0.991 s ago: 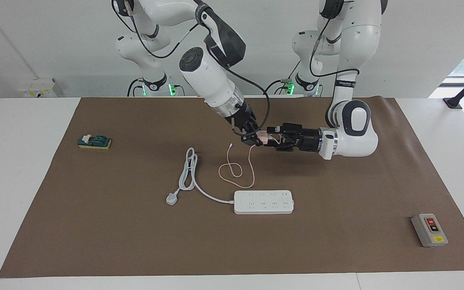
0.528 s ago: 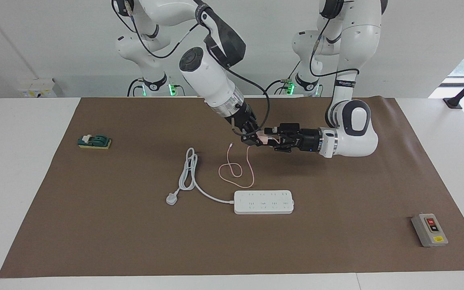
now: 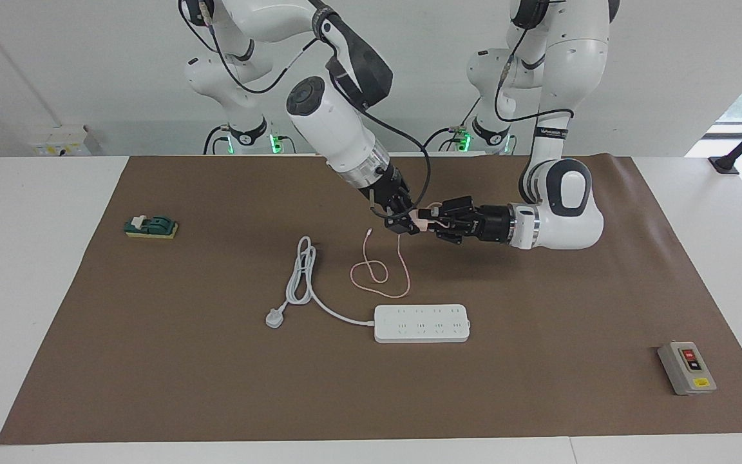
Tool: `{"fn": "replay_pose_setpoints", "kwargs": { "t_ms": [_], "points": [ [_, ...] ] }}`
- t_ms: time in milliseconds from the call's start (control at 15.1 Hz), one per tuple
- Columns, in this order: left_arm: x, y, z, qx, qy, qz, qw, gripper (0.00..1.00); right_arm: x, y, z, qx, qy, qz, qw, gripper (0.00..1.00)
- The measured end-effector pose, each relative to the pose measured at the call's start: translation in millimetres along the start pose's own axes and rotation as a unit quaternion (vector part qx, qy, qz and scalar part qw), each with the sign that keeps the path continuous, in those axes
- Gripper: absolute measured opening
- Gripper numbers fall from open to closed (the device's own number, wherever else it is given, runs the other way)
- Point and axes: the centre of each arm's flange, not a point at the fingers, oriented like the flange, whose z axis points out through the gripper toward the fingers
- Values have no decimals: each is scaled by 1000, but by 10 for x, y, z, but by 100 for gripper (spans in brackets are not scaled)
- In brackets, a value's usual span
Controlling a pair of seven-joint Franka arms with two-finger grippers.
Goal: Plug charger into power strip
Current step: 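Pass the charger from the right gripper into the left gripper, then carry the charger with the left gripper while the right gripper withdraws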
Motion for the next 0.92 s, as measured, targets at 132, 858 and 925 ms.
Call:
{"fn": "replay_pose_setpoints", "kwargs": {
  "t_ms": [132,858,925],
  "points": [
    [-1,1,0,0,0,0,1000,32,0,0,0,0,0,0,1000,47],
    [-4,-11,-124,60,-5,13,998,32,288,-256,-728,4,-2,-35,999,100],
    [17,3,-175,91,-4,23,996,32,373,-281,-879,1,-1,-55,998,100]
  ]
}}
